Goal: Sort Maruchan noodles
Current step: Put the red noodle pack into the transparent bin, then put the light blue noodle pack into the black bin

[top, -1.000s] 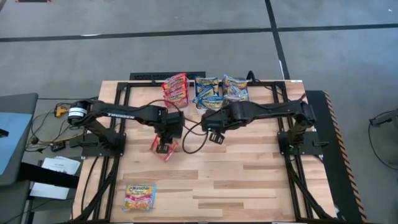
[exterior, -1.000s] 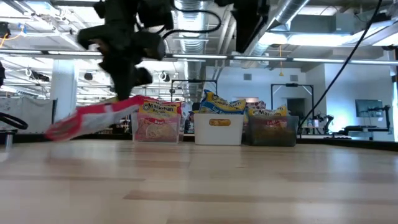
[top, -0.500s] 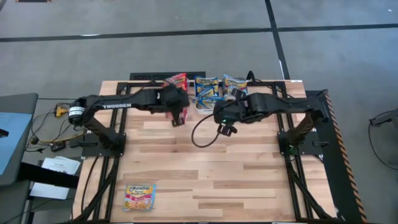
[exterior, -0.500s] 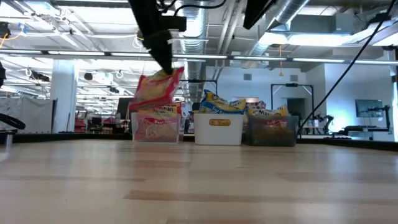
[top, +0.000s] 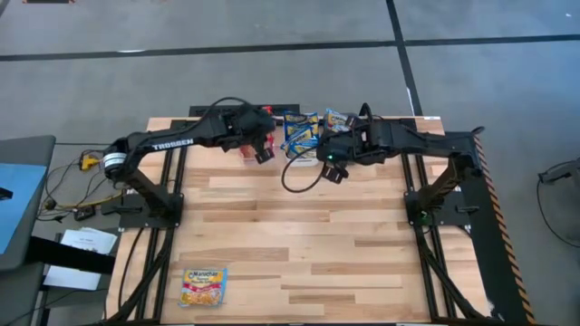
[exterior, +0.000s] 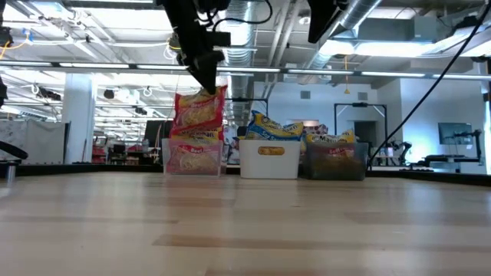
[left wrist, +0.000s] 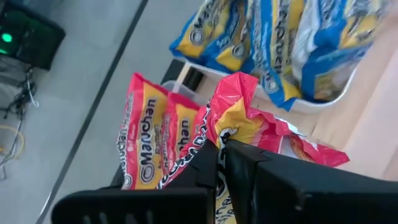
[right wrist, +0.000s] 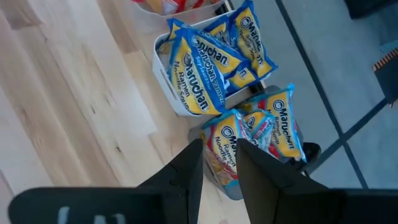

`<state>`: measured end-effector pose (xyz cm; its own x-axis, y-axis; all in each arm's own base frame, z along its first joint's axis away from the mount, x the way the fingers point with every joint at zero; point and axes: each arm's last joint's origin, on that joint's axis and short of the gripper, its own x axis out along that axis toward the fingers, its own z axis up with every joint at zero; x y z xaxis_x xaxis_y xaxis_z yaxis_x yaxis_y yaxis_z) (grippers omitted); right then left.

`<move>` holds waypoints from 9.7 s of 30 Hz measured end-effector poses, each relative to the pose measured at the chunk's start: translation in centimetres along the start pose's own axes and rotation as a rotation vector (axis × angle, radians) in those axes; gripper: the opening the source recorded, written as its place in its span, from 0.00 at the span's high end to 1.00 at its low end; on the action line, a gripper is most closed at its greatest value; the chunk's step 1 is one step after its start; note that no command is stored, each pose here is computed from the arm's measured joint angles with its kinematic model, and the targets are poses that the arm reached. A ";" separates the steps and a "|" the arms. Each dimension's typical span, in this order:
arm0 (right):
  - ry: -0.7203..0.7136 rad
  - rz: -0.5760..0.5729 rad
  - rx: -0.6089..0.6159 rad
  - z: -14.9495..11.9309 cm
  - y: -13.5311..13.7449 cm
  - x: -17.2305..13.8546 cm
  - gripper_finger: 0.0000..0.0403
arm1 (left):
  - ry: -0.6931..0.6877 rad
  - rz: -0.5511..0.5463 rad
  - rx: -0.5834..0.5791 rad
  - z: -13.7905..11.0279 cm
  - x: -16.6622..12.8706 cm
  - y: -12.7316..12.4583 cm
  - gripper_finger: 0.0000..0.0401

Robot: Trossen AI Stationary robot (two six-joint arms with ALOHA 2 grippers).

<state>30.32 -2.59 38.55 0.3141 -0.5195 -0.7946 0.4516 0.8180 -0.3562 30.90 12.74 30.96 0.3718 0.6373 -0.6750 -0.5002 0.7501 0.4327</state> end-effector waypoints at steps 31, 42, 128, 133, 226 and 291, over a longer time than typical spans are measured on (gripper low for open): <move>0.029 -0.001 -0.004 -0.2 -0.1 0.1 0.70 | 0.113 0.141 -0.140 -1.0 2.7 0.5 1.00; 0.030 -0.001 -0.004 -0.3 -0.1 0.1 0.70 | 0.146 0.030 -0.229 -1.5 3.6 1.9 0.97; 0.026 0.003 -0.010 -0.2 -0.1 0.1 0.70 | -0.064 -0.414 -0.298 0.0 8.5 2.4 0.78; 0.026 0.003 -0.009 -0.2 -0.1 0.1 0.70 | 0.042 -0.366 -0.264 -1.0 8.6 2.2 0.78; 0.061 0.214 0.033 -0.9 2.5 -1.2 0.70 | 0.141 -0.520 -0.234 -6.8 -10.8 0.7 0.78; 0.064 0.396 0.130 -2.8 7.6 -4.8 0.50 | 0.331 -0.741 -0.052 -16.8 -25.3 -15.1 0.57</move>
<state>29.89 6.85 38.26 0.4340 -0.1510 -0.8882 0.4091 0.9114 0.0450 15.88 -17.73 31.46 0.3739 -0.1126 -0.9206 -0.2539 0.9423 -0.2183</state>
